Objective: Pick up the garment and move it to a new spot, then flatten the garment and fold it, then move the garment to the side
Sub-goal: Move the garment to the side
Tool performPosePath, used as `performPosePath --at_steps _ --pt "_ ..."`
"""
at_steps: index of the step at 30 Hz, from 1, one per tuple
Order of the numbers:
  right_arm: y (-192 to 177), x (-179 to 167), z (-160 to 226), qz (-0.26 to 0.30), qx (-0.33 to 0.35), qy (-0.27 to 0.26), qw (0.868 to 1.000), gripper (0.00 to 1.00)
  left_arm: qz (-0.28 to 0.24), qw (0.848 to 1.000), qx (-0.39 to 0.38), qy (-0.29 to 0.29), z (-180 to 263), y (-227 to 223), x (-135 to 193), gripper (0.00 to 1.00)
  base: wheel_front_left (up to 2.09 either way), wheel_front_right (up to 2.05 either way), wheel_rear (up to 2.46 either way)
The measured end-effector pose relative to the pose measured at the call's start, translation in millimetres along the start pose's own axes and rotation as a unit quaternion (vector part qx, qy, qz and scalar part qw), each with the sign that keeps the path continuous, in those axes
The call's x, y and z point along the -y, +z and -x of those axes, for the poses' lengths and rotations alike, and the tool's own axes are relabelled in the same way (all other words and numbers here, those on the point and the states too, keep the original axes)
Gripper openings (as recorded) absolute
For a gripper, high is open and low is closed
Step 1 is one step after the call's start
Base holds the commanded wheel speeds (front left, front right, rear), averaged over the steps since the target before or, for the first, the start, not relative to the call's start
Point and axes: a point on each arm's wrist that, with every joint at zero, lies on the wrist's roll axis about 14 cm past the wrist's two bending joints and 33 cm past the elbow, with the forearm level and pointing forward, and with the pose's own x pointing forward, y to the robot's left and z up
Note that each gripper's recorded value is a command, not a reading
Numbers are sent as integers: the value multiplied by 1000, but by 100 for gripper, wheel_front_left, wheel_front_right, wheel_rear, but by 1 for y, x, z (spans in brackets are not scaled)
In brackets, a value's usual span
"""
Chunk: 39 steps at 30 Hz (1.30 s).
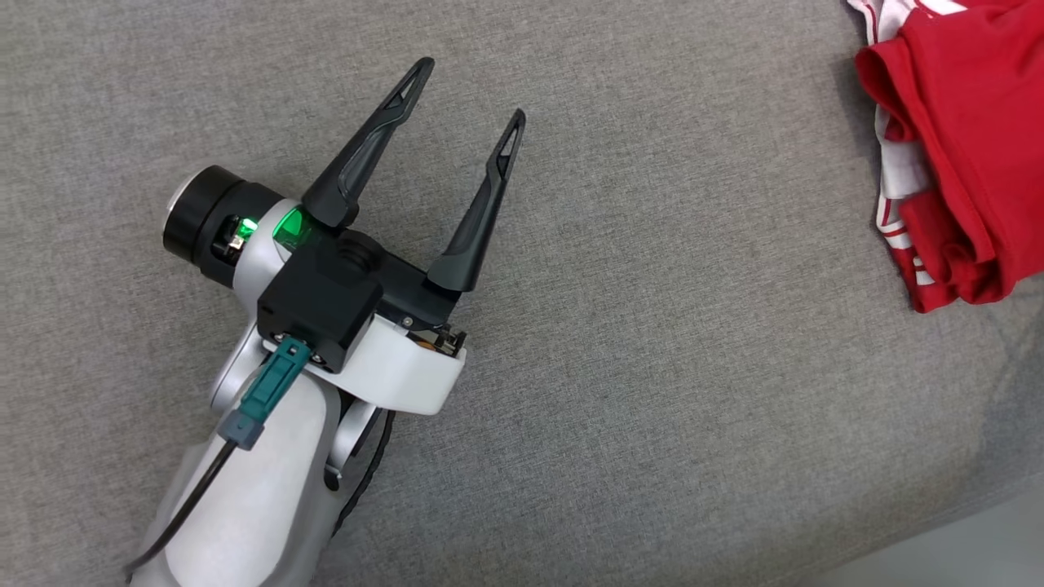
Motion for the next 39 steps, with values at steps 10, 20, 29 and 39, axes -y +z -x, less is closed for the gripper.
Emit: performPosePath --at_steps 10,20,29,39 --pt "31 2 24 -32 83 -12 996 100 0 999 -1 42 21 12 -12 100 0 0 0" --pt "40 -75 99 -79 165 61 981 100 0 991 -15 136 75 33 -34 100 0 0 0" --pt "65 -154 158 -97 200 168 960 100 -11 963 -21 267 165 57 -67 100 0 0 0" --pt "89 -183 205 -92 220 224 945 100 -28 934 -3 357 243 86 -80 100 0 0 0"
